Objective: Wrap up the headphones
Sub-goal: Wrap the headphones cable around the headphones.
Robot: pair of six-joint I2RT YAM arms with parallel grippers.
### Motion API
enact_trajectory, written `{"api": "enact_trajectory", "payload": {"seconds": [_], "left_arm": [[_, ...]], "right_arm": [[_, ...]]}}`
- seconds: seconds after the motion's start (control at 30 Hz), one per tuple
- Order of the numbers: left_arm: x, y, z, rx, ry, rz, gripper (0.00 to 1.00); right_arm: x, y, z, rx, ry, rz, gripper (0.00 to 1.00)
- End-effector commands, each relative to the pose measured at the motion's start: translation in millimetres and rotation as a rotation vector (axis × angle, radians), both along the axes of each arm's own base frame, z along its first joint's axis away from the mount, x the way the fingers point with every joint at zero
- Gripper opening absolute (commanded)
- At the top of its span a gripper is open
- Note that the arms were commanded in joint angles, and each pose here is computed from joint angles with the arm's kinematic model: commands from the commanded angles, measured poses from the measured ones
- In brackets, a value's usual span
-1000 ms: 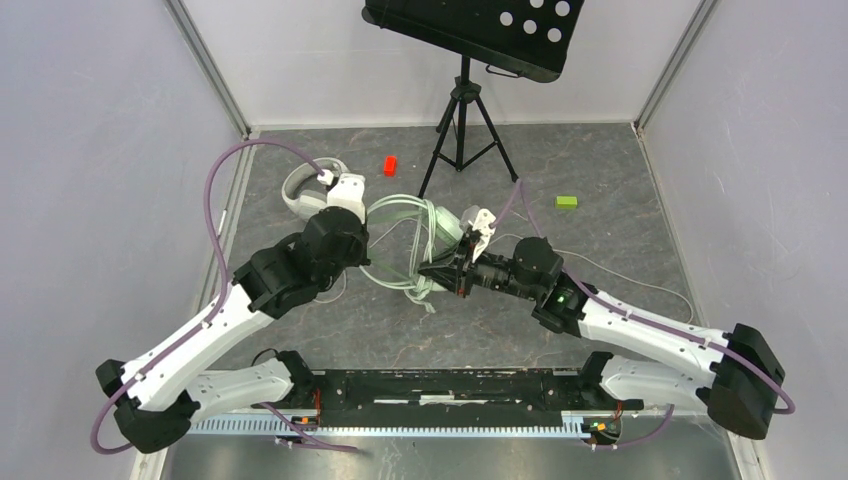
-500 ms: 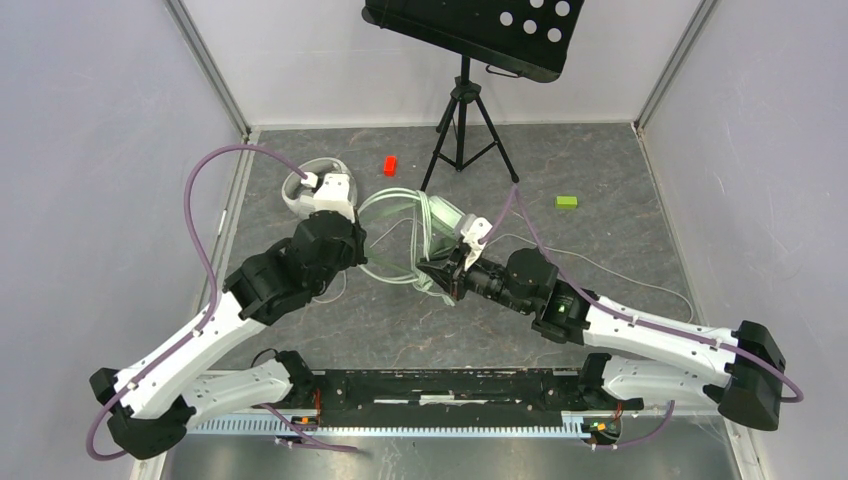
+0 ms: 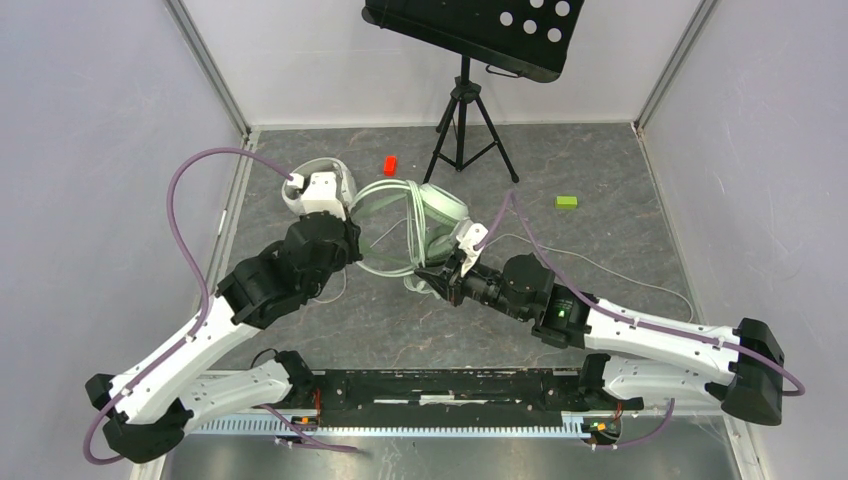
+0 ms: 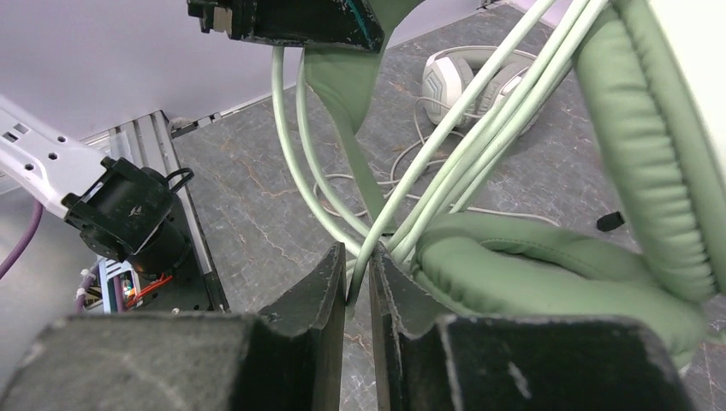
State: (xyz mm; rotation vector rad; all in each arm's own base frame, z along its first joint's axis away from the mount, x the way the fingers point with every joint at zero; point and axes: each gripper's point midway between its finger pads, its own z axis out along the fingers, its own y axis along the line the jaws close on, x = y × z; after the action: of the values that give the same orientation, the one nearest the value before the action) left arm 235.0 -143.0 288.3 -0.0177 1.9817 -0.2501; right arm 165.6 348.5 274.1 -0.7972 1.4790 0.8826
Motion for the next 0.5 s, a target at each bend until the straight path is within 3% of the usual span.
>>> {"api": "enact_trajectory", "payload": {"seconds": [0.0, 0.47], "left_arm": [[12, -4, 69, -0.3, -0.17, 0.087, 0.03], [10, -5, 75, -0.316, -0.17, 0.079, 0.03]], "right_arm": [[-10, 1, 8, 0.029, -0.02, 0.029, 0.23], [-7, -8, -11, 0.026, -0.037, -0.016, 0.22]]}}
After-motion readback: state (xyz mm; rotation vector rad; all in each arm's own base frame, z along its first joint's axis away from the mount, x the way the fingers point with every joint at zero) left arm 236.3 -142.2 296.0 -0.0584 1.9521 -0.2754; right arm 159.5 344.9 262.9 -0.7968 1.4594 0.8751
